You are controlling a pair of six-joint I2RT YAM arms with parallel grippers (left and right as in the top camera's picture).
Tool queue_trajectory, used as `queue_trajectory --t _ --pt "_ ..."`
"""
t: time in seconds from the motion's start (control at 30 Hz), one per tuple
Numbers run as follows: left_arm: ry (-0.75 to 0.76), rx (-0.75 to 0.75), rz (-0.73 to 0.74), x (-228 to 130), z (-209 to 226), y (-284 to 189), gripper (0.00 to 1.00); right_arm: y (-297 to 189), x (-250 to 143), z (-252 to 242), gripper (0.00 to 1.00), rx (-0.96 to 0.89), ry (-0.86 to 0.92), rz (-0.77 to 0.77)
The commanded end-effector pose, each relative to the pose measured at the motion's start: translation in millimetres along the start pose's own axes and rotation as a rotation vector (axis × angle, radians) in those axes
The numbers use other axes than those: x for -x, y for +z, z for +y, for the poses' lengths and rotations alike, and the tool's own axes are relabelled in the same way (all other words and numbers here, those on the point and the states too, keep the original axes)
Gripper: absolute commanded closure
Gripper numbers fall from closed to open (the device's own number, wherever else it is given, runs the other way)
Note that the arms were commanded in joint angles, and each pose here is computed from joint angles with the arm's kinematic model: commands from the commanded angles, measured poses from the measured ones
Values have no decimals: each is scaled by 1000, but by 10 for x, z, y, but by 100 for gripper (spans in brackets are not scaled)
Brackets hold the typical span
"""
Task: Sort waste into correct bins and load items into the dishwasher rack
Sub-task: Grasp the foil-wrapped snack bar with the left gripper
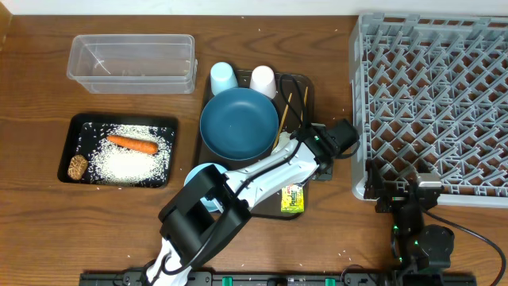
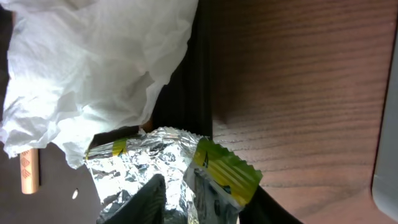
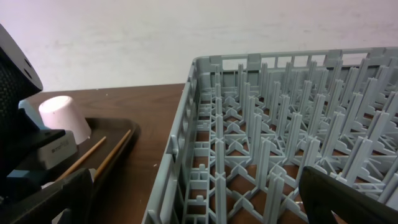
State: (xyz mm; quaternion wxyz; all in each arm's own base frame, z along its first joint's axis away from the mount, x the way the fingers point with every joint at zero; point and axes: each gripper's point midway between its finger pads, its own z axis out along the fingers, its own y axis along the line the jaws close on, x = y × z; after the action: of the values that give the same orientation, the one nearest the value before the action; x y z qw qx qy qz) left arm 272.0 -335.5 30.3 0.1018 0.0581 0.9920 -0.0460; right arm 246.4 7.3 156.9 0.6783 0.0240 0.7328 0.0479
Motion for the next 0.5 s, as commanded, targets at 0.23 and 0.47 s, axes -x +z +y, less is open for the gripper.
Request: queue_trajectory --t 0.23,0.47 --pt "6 13 -31 69 11 -24 94 2 -17 -43 1 -17 -8 6" --pt "-1 -61 -54 95 -36 -504 94 2 -16 -43 1 -17 -8 6"
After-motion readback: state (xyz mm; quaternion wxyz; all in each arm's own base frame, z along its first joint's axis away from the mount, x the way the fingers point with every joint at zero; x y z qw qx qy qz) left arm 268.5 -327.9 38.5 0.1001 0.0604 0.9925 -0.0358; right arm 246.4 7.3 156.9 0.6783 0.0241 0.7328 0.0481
